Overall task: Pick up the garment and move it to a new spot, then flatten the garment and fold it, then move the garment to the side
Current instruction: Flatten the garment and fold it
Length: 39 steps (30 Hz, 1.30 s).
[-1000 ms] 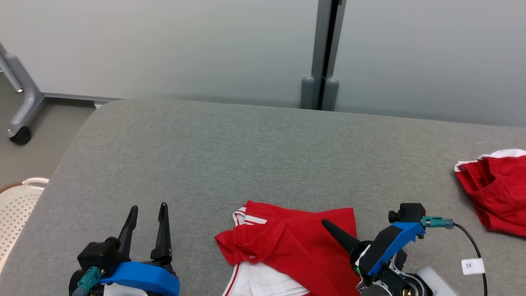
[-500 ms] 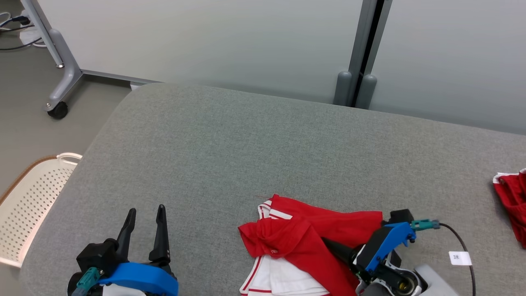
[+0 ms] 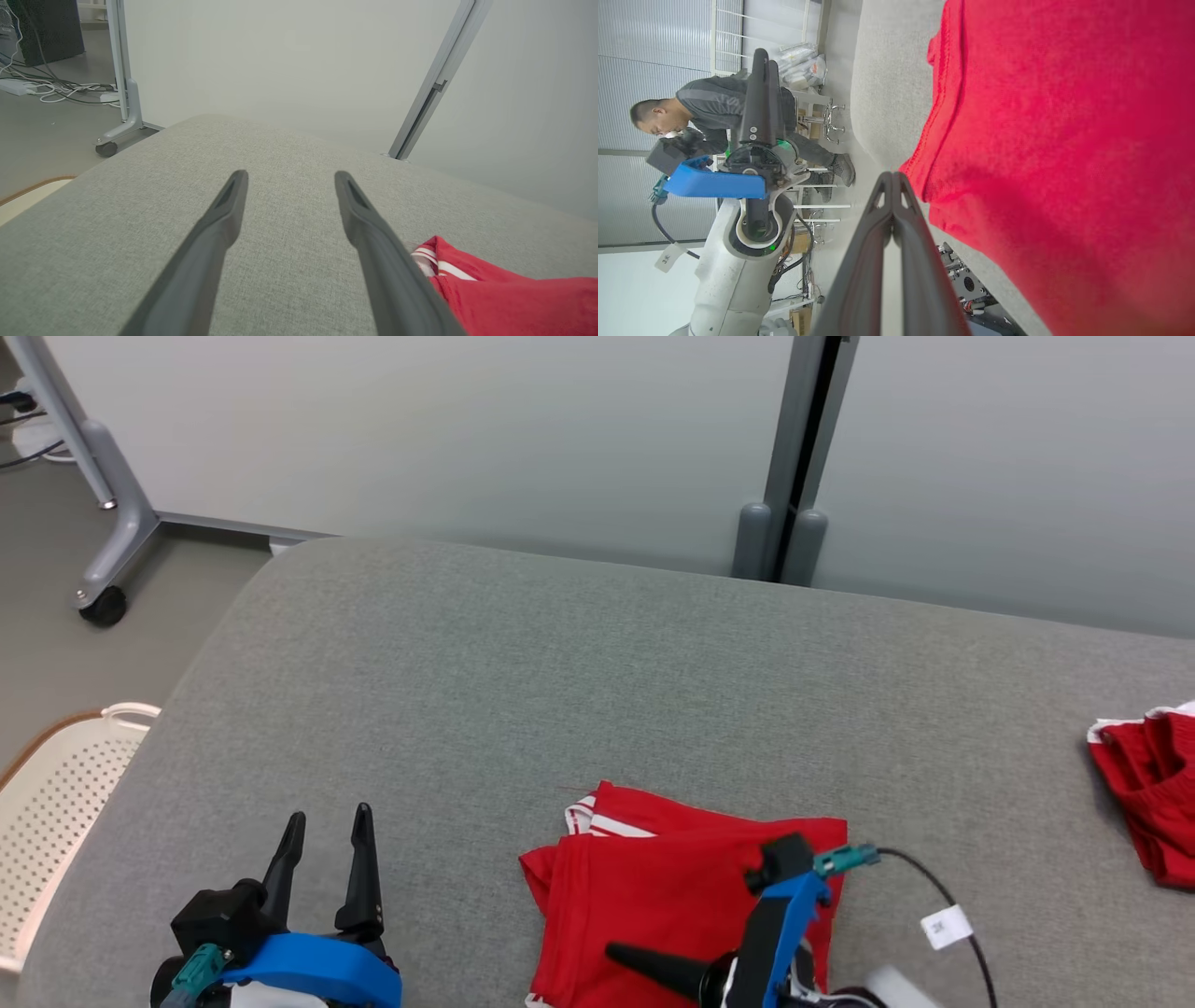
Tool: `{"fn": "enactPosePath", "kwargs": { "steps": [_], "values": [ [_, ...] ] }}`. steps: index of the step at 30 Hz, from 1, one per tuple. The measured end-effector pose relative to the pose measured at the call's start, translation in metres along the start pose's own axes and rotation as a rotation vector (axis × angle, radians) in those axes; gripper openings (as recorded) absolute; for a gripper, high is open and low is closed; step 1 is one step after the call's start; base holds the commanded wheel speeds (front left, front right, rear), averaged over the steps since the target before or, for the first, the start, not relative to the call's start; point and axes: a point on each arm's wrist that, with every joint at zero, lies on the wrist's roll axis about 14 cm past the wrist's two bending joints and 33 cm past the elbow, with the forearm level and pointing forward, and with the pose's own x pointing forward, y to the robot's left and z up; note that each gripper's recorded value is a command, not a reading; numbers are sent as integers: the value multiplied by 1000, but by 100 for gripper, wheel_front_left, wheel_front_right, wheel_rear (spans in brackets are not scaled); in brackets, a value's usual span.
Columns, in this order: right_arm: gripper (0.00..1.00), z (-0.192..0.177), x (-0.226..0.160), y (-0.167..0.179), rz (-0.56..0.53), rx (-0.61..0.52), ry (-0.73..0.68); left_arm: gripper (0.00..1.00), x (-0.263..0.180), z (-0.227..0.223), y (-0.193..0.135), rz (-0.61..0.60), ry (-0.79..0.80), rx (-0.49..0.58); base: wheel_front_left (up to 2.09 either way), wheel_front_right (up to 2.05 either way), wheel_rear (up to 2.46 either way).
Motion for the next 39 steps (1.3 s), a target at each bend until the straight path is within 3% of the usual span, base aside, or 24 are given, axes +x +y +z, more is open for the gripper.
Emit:
{"fn": "enactPosePath", "kwargs": {
  "steps": [7,12,15,19,20,27,32,39],
  "values": [
    [0,47,-32,37,107,-99,-234,100,8,2,-14,-46,-4,5,0,0,0],
    [0,88,-73,48,125,-167,-441,100,14,3,-27,-84,-8,6,0,0,0],
    [12,106,-98,56,130,-225,-553,100,19,3,-35,-108,-9,8,0,0,0],
    [55,127,-135,55,95,-294,-705,100,24,6,-46,-142,-17,10,0,0,0],
    [100,131,-144,54,84,-312,-741,100,26,6,-50,-152,-19,11,0,0,0],
    [100,150,-200,37,-69,-489,-965,100,36,15,-70,-211,-44,20,0,0,0],
    [100,155,-235,6,-239,-588,-1091,100,42,20,-81,-242,-61,30,0,0,0],
    [100,148,-254,-29,-458,-735,-1118,100,44,23,-86,-264,-71,56,0,0,0]
  ]
}}
